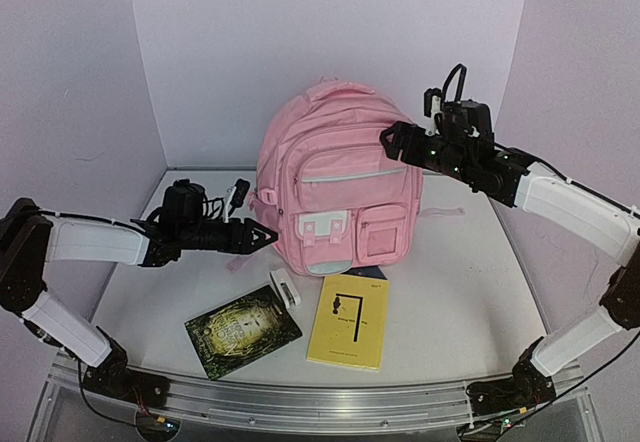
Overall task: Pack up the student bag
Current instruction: Unzip the student bag at the center of the board.
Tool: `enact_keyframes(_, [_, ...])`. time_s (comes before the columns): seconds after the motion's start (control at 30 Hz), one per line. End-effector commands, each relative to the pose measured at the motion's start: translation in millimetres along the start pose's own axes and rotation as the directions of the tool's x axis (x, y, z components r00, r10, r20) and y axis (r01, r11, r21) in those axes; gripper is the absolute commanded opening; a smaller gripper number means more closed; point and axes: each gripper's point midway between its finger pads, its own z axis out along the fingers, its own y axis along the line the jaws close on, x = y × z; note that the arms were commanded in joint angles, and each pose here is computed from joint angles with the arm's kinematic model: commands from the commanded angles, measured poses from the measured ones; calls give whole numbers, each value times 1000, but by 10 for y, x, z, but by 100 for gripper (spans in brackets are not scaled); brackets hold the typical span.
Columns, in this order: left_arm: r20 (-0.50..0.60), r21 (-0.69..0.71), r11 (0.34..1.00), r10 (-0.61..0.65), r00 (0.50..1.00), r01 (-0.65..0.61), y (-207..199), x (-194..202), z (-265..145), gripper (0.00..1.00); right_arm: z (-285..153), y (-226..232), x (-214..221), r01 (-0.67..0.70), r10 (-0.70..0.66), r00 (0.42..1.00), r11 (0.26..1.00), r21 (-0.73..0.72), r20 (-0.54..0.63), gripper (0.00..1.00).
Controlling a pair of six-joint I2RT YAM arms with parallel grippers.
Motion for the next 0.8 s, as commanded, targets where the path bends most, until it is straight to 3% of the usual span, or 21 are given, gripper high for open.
enact_keyframes(0.0, [117,-30,998,54,992,-51,-71,-340,75,60,-48,-27,-19,3,-3,1000,1000,11,4,88])
enact_keyframes(0.4, [126,-249,964,124,984,-90,117,-432,291,59,-10,-60,35,8,-8,1000,1000,25,0,88])
enact_keyframes(0.77, [104,-357,915,239,965,-189,32,-450,364,24,9,-87,41,18,-19,1000,999,40,1,88])
